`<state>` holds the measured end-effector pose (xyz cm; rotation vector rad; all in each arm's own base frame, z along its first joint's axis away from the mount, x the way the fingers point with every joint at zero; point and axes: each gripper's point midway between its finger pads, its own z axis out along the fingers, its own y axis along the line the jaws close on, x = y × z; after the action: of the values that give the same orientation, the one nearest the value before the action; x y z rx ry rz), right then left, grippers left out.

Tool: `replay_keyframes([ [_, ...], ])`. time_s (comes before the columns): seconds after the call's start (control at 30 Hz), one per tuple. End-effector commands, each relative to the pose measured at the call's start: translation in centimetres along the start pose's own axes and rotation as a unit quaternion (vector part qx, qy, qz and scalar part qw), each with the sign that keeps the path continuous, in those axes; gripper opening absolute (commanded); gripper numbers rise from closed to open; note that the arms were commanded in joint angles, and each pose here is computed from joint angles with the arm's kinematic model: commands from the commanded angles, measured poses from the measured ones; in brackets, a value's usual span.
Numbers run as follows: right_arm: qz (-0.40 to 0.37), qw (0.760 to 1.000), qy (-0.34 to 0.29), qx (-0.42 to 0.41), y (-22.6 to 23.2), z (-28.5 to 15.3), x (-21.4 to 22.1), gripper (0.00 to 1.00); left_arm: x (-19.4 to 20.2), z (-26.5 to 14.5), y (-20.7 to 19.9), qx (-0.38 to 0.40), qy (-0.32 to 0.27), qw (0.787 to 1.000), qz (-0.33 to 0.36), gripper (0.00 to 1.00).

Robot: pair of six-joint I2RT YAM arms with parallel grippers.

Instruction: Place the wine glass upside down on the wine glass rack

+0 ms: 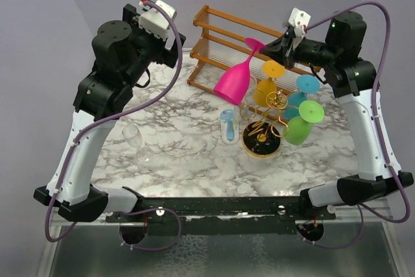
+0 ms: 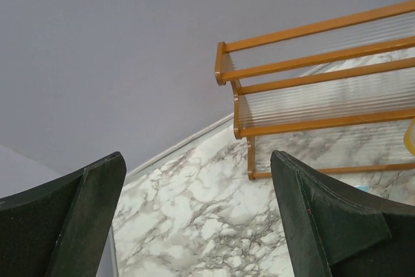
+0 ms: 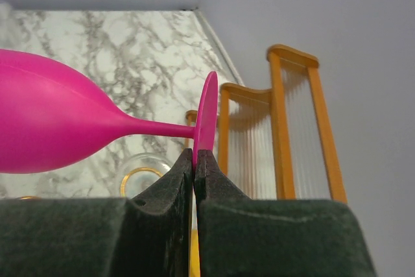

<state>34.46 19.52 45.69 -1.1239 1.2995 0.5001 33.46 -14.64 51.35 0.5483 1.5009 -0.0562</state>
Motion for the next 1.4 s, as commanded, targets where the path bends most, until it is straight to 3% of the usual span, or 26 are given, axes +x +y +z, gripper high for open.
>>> replay_keyframes([
  [0.0,-0.022,0.996,0.003,-0.092,6.2,-0.3,-0.5,0.01,1.7,0.8,0.9,-0.025,0.022,0.999,0.003,0.97],
  [0.4,-0.051,0.992,-0.018,-0.116,10.5,-1.9,-1.9,0.01,7.2,4.2,1.5,-0.028,0.083,0.996,-0.031,0.98],
  [0.97,-0.081,0.993,-0.021,-0.083,11.5,-3.8,-1.1,0.01,14.8,6.9,6.2,-0.063,0.148,0.982,-0.096,0.97],
  [1.37,-0.086,0.993,-0.029,-0.080,12.1,-4.6,-1.4,0.01,14.9,7.5,6.2,-0.051,0.140,0.984,-0.097,0.97],
])
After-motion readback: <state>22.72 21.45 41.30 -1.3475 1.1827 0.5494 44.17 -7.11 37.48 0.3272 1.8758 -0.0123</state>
